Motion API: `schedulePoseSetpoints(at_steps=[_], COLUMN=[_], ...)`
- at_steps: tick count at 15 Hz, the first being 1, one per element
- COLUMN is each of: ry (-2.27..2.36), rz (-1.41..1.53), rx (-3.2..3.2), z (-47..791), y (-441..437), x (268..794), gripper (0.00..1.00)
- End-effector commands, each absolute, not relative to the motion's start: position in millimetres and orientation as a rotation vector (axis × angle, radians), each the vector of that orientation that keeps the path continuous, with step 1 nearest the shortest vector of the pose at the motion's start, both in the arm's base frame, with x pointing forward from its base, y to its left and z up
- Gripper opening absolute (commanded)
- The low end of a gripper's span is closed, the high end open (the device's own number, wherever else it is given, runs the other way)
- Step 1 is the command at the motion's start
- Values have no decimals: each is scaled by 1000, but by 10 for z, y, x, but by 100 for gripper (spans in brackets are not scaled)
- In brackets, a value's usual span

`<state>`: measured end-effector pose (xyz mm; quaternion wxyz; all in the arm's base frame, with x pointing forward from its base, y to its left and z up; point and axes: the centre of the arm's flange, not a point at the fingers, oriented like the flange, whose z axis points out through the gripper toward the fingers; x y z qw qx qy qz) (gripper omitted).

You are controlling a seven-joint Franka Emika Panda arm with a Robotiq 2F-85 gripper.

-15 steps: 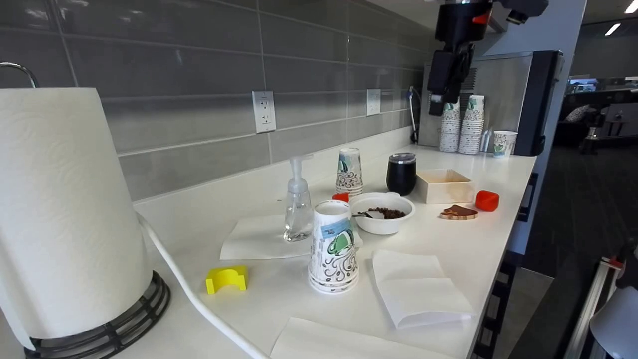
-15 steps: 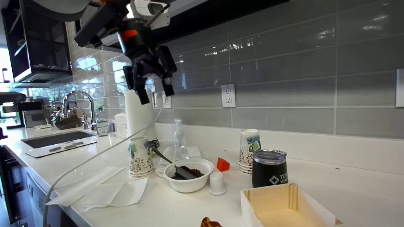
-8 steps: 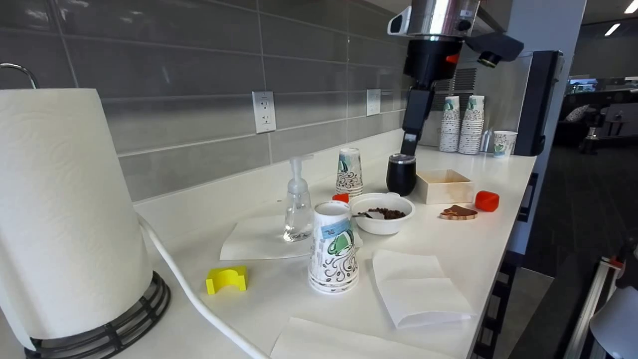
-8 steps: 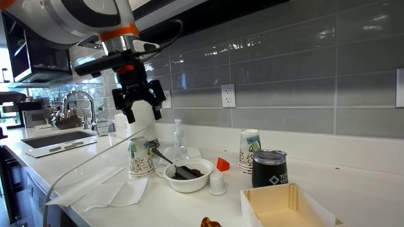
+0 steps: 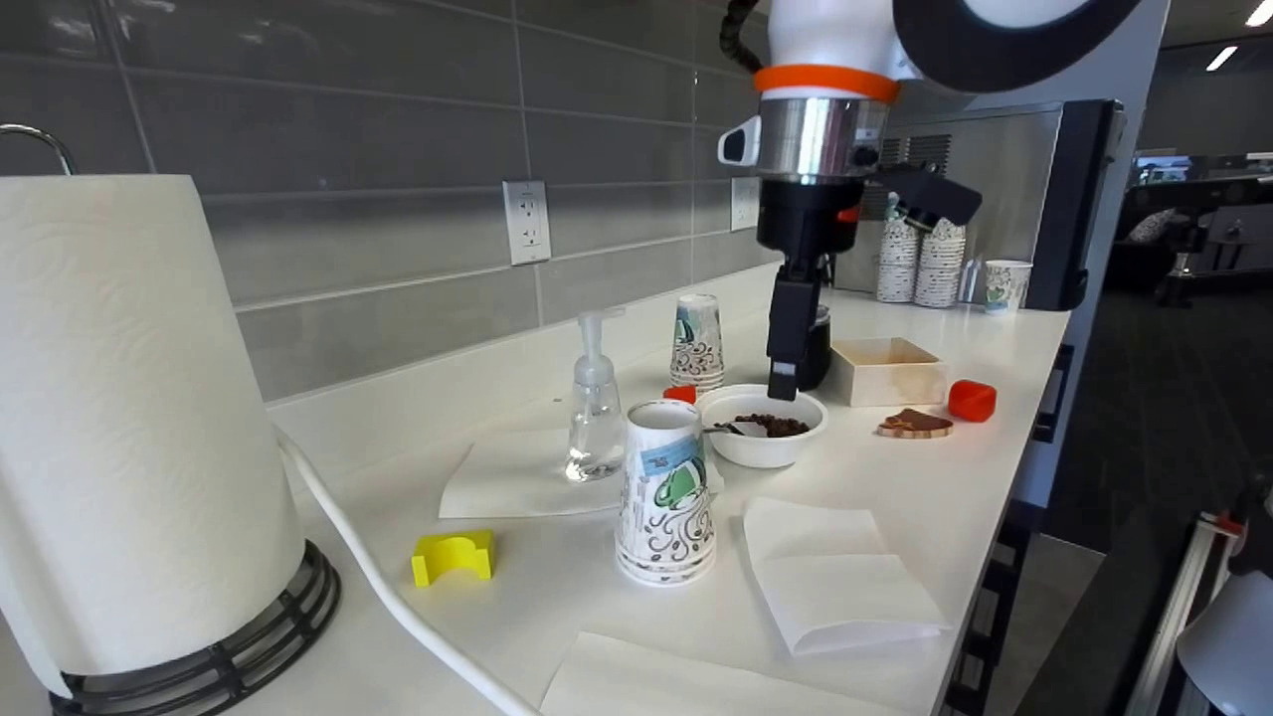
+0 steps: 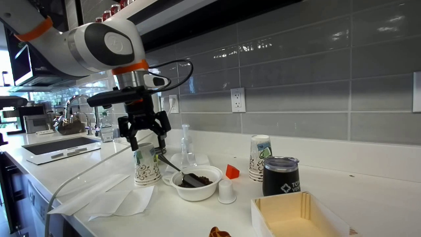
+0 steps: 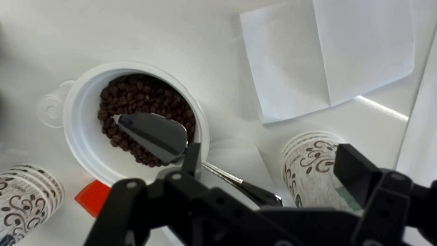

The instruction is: Use the tissue to wipe the counter

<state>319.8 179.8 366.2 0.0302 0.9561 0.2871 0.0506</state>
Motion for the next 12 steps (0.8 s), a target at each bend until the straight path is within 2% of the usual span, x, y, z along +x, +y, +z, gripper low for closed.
schedulePoseSetpoints(at_steps=[1,12], ry=[894,972], rz=[53,-188], rx=[2962,2982], z=[3245,2370], y=[1742,1885], x=[3120,3013], gripper=[100,100])
